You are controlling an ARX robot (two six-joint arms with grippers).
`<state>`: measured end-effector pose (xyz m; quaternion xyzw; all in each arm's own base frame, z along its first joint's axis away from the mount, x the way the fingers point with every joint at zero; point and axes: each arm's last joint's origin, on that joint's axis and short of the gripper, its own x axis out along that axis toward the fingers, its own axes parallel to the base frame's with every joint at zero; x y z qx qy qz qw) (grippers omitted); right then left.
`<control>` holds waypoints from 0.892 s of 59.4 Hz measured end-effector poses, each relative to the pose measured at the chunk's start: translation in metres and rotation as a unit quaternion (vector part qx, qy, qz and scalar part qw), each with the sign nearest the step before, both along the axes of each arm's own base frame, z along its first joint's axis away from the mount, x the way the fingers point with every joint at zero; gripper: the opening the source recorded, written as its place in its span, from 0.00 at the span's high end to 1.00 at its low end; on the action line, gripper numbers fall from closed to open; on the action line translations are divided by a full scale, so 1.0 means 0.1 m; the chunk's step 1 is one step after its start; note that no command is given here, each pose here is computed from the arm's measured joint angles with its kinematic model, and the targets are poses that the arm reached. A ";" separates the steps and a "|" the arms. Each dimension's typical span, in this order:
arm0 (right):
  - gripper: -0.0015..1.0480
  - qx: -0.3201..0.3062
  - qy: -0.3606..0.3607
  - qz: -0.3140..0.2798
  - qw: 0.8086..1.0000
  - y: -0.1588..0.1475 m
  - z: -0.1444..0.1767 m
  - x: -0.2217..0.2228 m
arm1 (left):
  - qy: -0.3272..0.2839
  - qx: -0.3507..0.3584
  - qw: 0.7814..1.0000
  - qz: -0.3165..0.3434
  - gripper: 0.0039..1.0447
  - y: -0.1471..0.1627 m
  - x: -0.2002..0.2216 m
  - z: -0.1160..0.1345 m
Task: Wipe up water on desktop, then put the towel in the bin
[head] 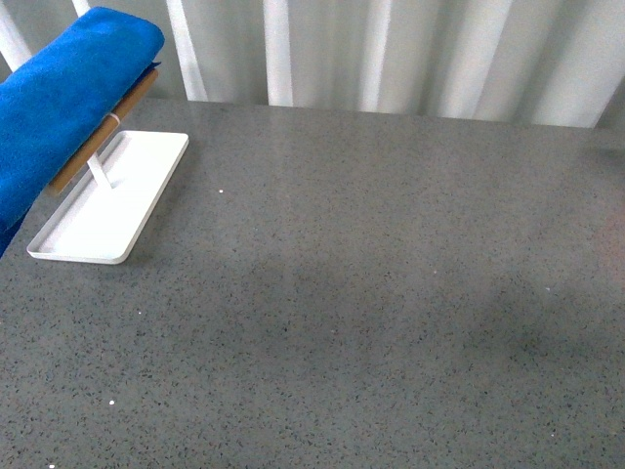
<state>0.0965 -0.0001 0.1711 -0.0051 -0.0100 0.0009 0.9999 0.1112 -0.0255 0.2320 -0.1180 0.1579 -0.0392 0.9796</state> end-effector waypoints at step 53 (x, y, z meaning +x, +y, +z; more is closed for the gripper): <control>0.07 0.000 0.000 0.000 1.000 0.00 0.00 0.00 | 0.294 0.259 0.920 0.009 0.06 -0.08 3.41 0.27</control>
